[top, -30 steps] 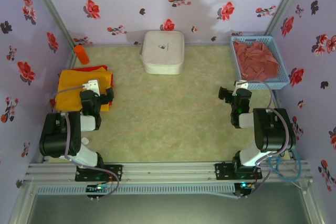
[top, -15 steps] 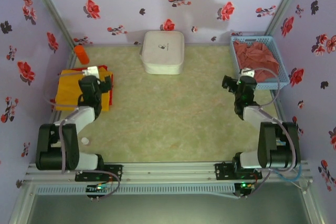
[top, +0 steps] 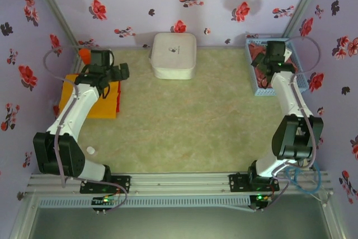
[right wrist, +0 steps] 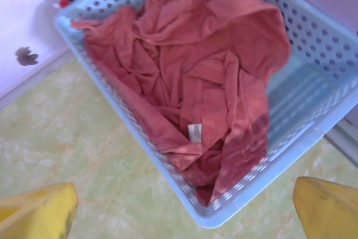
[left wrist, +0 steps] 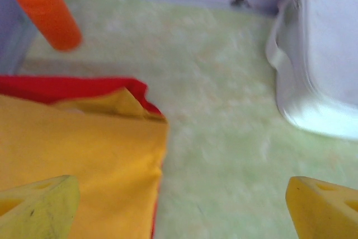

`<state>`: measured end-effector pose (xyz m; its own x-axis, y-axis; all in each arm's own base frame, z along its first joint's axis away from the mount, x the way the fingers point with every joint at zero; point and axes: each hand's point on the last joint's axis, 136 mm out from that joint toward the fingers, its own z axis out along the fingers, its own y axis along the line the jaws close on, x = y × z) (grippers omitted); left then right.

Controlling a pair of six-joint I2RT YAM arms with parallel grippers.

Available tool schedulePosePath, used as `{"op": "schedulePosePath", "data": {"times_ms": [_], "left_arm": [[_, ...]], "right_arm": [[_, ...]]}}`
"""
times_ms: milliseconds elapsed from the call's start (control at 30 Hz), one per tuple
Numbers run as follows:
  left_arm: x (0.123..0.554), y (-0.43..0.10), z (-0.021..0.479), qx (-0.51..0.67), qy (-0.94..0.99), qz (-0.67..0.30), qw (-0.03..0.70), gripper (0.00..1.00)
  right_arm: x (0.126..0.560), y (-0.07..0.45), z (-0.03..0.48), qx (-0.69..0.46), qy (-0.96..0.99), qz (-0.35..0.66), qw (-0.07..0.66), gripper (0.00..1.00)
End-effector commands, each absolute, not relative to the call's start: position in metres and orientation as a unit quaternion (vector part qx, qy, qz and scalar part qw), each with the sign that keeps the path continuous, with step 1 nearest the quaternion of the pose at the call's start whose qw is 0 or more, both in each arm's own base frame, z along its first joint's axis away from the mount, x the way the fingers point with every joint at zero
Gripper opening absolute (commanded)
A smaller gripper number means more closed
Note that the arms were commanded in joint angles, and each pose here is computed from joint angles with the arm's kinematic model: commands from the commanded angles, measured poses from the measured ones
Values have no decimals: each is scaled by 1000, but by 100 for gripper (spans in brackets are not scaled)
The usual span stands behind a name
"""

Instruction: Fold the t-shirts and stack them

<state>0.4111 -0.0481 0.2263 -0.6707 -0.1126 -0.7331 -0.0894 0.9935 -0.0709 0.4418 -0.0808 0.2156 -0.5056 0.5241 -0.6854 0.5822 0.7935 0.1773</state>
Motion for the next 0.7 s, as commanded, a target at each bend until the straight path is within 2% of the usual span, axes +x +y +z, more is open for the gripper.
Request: {"op": "schedulePosePath", "data": {"times_ms": [0,233,400,667], "left_arm": [[373,-63,193,-54,950,-45,305,95],[350,-74,178,-28,961,-51,272,99],[347,-83,171,-18,962,-55,267,99],[352,-88,152,-17,967,-50,248,99]], "right_arm": [[439,-89,182,377,878,4,296,99],[477,-104,150,385,892,42,233,94],[482,-104,123,374,907,44,186,89],[490,-88,83,375,911,101,142,85]]}}
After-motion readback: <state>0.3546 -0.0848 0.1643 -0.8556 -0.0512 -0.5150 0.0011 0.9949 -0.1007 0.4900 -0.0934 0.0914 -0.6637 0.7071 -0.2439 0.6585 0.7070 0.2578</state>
